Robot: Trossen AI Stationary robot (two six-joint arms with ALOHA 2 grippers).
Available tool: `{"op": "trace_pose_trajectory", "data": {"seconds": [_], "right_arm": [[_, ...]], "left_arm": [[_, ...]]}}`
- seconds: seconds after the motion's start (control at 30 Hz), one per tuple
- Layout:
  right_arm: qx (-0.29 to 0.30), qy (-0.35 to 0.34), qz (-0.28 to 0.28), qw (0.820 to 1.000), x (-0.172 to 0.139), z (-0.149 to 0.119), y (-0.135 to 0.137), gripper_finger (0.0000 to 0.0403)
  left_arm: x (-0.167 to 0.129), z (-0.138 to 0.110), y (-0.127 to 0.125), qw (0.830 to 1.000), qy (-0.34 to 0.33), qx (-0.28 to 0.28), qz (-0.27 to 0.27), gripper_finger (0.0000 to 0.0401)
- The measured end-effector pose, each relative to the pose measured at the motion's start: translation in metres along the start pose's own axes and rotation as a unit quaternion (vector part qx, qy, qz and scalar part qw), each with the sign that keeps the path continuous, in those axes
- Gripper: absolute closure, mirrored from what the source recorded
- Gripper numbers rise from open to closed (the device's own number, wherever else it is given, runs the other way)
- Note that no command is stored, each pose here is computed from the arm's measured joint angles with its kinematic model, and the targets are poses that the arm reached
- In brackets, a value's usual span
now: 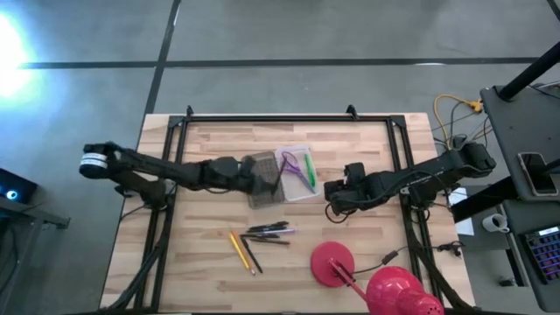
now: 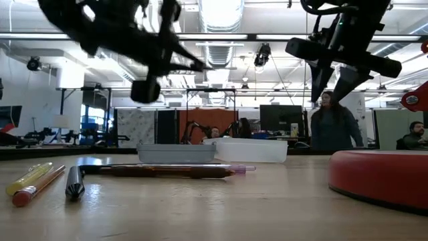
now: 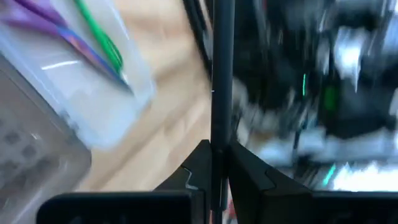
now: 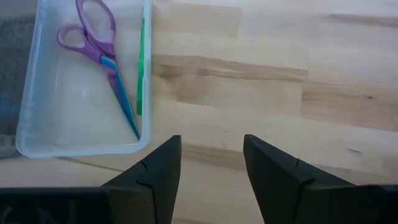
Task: Pick & place school supplies into a supply box
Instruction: Put the black pen into the black supply box
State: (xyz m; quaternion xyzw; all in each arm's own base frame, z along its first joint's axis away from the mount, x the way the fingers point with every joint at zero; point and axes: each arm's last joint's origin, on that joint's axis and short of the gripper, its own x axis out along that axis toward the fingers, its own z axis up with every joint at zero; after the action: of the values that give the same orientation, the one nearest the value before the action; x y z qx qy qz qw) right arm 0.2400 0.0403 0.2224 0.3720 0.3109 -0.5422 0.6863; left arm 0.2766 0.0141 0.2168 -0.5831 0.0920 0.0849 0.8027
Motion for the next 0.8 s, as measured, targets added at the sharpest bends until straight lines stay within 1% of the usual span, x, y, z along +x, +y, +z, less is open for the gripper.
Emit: {"op": "trace_pose_trajectory", "data": {"seconds": [0.03,0.1,0.17,0.23,0.27,0.33,0.37,0.43,0.53,0.57,0.63,0.73,0.8], "right_arm": [[0.011,-0.002,0.000,1.000,0.000,0.000,0.000,0.0238],[0.035,-0.013,0.003,0.999,-0.001,0.001,-0.001,0.0238],[0.050,-0.016,0.006,0.999,-0.003,0.003,-0.001,0.0239],[0.054,-0.020,0.010,0.998,-0.004,0.004,-0.002,0.0239],[0.055,-0.020,0.011,0.998,-0.005,0.004,-0.002,0.0238],[0.060,-0.020,0.011,0.998,-0.006,0.005,-0.003,0.0236],[0.063,-0.020,0.011,0.998,-0.006,0.005,-0.003,0.0235],[0.067,-0.020,0.011,0.997,-0.006,0.005,-0.003,0.0233],[0.067,-0.019,0.013,0.997,-0.007,0.004,-0.003,0.0230],[0.067,-0.019,0.014,0.997,-0.007,0.003,-0.003,0.0229],[0.071,-0.018,0.014,0.997,-0.008,0.002,-0.004,0.0229],[0.072,-0.018,0.012,0.997,-0.010,-0.001,-0.005,0.0229],[0.070,-0.017,0.012,0.997,-0.010,-0.001,-0.006,0.0228]], "left_arm": [[0.002,0.002,0.007,0.999,-0.024,-0.029,0.000,0.0382],[0.009,0.004,0.017,0.996,-0.056,-0.069,-0.004,0.0382],[0.019,0.004,0.024,0.993,-0.072,-0.096,-0.002,0.0382],[0.033,0.006,0.023,0.990,-0.083,-0.115,-0.002,0.0382],[0.041,0.007,0.022,0.989,-0.089,-0.118,0.002,0.0382],[0.058,0.010,0.019,0.987,-0.103,-0.119,0.026,0.0382],[0.066,0.013,0.018,0.987,-0.103,-0.118,0.048,0.0382],[0.080,0.014,0.021,0.983,-0.090,-0.114,0.116,0.0382],[0.097,0.017,0.015,0.975,-0.080,-0.113,0.175,0.0382],[0.102,0.019,0.011,0.974,-0.085,-0.118,0.175,0.0382],[0.112,0.026,0.000,0.974,-0.101,-0.121,0.161,0.0381],[0.124,0.040,-0.003,0.972,-0.122,-0.128,0.156,0.0381],[0.129,0.046,0.003,0.965,-0.125,-0.140,0.183,0.0381]]}}
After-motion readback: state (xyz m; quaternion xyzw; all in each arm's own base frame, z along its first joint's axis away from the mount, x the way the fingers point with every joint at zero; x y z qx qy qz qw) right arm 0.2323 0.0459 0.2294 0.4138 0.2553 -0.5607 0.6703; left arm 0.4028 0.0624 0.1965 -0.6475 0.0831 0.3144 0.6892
